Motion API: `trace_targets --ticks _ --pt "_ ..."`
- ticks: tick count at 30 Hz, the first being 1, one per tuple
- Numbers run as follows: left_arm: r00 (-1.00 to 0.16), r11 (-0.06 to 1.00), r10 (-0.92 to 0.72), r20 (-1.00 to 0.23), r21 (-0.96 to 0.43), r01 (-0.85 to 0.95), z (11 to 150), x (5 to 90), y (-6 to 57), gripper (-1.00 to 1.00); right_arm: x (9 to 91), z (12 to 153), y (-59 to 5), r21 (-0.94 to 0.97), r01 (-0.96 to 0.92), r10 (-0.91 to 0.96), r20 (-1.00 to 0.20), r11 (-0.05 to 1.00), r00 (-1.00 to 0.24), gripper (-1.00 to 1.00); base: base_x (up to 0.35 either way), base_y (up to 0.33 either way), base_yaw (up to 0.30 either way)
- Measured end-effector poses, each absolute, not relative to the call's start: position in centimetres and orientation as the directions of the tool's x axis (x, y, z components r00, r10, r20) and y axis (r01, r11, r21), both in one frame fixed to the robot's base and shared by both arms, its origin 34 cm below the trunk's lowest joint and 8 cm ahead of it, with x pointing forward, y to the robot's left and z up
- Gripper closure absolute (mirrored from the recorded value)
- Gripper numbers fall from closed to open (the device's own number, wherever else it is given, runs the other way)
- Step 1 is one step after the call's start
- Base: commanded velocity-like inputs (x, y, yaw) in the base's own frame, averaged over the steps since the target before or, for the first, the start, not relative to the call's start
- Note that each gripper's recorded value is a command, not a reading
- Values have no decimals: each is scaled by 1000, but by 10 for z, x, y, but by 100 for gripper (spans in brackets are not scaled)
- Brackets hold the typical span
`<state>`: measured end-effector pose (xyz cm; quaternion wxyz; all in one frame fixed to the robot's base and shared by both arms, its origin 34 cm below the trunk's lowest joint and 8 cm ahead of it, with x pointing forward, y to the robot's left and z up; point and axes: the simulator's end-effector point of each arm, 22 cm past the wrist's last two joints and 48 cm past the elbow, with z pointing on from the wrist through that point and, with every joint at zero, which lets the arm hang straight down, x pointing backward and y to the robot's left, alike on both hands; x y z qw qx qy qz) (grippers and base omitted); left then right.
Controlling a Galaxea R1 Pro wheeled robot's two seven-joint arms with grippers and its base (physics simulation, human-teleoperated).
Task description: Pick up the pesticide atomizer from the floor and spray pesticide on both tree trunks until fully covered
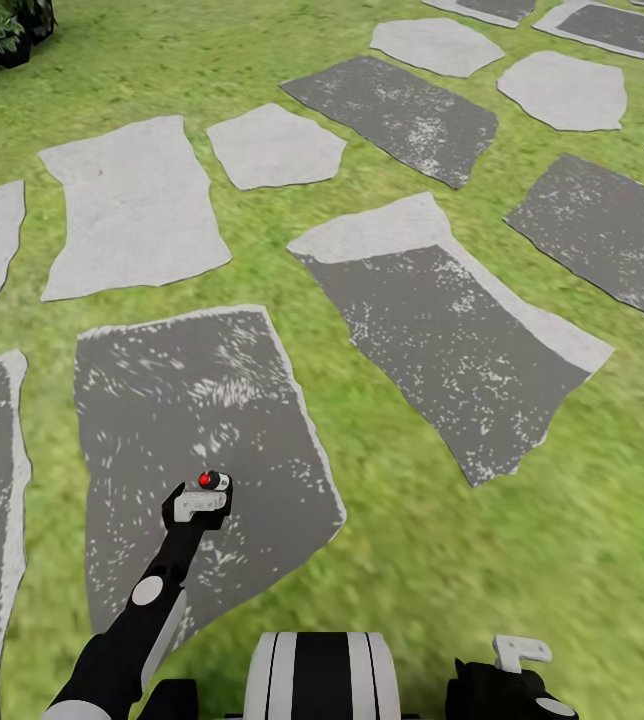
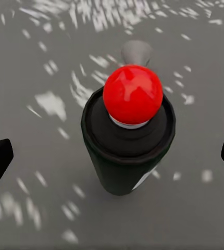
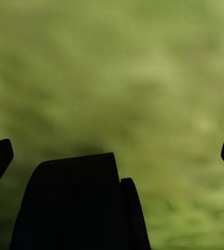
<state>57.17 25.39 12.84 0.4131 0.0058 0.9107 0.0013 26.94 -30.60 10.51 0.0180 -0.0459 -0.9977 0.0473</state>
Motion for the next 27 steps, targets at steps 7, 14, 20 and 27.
trace_targets --ticks 7,14,20,27 --pt "-658 1000 11 -753 5 10 129 572 253 -100 269 105 -306 -96 90 94 32 991 -995 -100 15 0 0" --pt "-658 1000 11 -753 5 10 129 572 253 -100 269 105 -306 -97 91 94 32 991 -995 -100 1 0 0" --pt "-658 1000 11 -753 5 10 129 572 253 -100 269 105 -306 -97 91 94 32 991 -995 -100 68 -15 0" --pt "-658 1000 11 -753 5 10 129 572 253 -100 269 105 -306 -97 91 94 32 991 -995 -100 14 -4 0"
